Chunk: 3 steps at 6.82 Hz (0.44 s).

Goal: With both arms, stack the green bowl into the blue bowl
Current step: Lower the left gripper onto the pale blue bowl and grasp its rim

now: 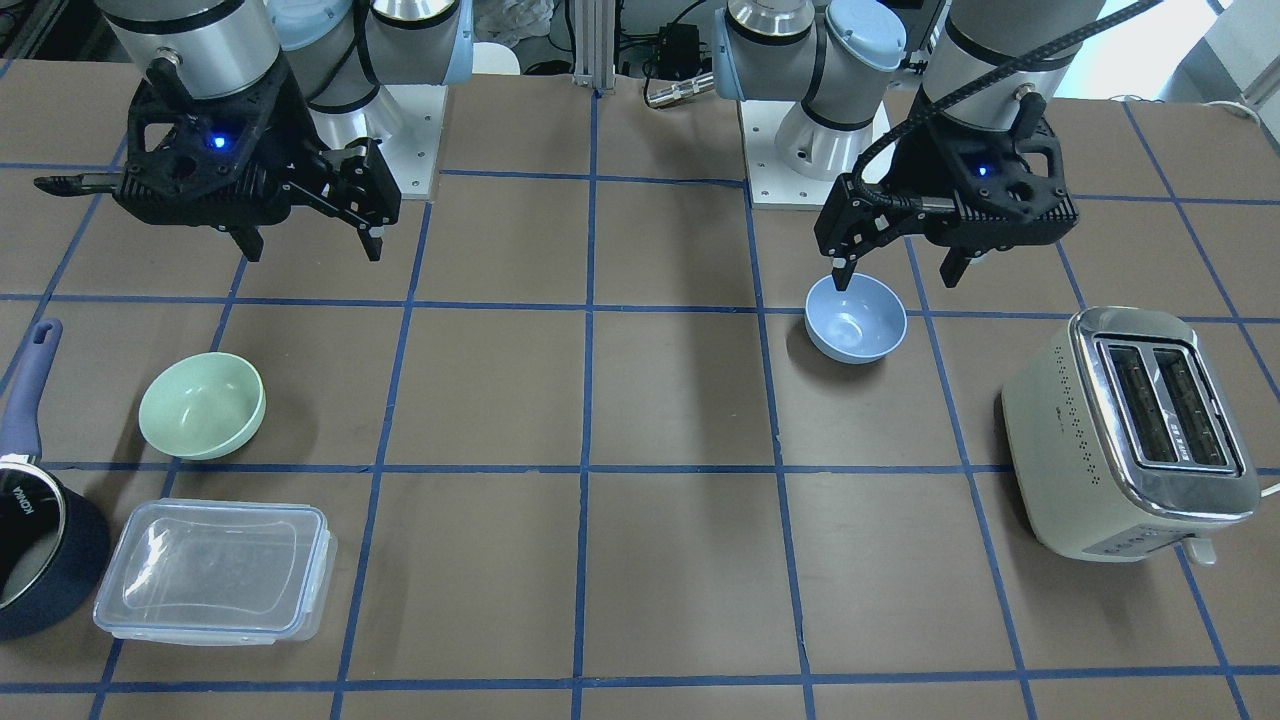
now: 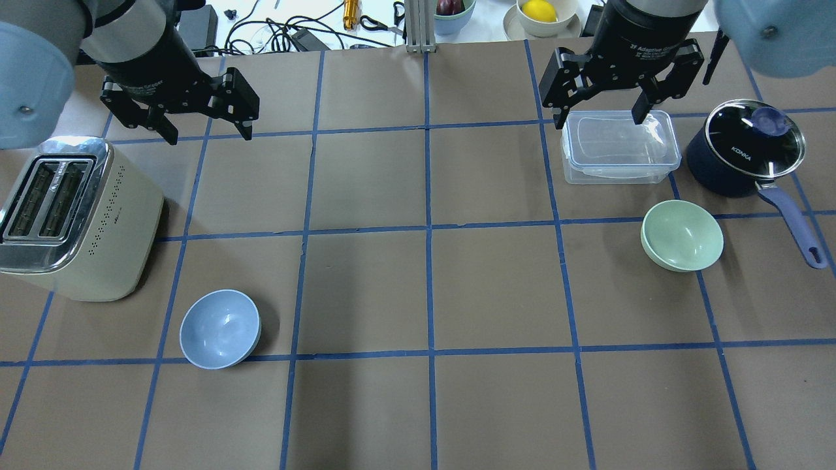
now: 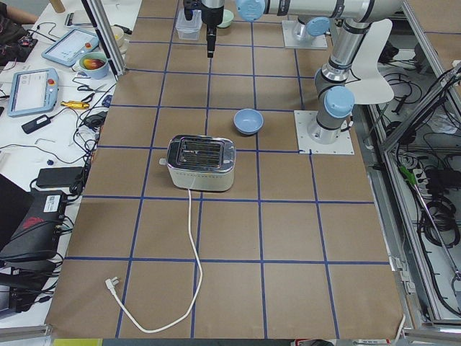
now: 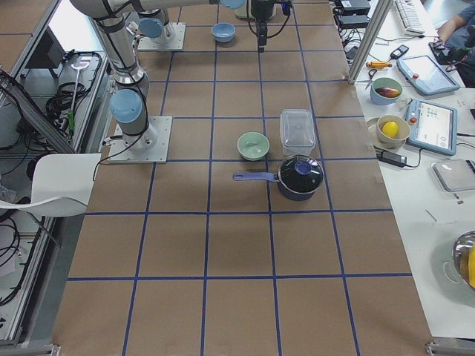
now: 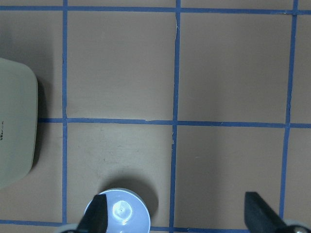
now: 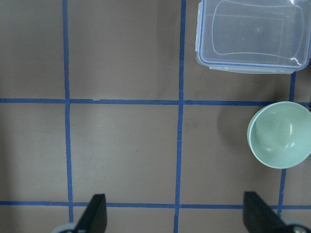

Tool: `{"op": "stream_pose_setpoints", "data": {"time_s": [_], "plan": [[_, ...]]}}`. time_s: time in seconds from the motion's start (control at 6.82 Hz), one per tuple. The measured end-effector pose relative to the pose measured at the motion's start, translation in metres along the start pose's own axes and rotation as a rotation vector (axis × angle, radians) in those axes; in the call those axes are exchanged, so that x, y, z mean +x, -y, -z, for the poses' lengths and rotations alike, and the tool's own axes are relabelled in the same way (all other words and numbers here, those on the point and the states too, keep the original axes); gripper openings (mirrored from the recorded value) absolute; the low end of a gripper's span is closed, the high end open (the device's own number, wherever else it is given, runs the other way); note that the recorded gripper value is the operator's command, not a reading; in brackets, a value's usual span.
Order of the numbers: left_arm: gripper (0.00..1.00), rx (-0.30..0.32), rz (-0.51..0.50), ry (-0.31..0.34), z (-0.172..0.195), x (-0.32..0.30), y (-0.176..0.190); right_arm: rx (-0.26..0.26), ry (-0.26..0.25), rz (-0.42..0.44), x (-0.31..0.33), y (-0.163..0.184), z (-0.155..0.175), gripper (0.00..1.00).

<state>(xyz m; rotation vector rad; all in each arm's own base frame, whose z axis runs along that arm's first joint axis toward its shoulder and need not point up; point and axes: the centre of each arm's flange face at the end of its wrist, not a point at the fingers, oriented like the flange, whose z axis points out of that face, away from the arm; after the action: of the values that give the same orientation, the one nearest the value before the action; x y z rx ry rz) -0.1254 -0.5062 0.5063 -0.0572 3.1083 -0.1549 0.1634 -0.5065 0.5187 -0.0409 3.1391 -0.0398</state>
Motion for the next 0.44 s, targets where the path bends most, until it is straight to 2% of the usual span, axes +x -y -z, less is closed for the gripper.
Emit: {"op": "stream_pose_setpoints", "data": {"time_s": [0.29, 0.44], "plan": [[1.00, -0.029, -0.018, 0.005, -0.010, 0.003, -0.007, -0.004, -0.001, 0.000, 0.000, 0.001, -0.002, 1.00], [1.00, -0.099, -0.048, 0.013, -0.035, 0.002, -0.022, -0.005, -0.001, 0.000, 0.000, 0.001, -0.003, 1.00]]}}
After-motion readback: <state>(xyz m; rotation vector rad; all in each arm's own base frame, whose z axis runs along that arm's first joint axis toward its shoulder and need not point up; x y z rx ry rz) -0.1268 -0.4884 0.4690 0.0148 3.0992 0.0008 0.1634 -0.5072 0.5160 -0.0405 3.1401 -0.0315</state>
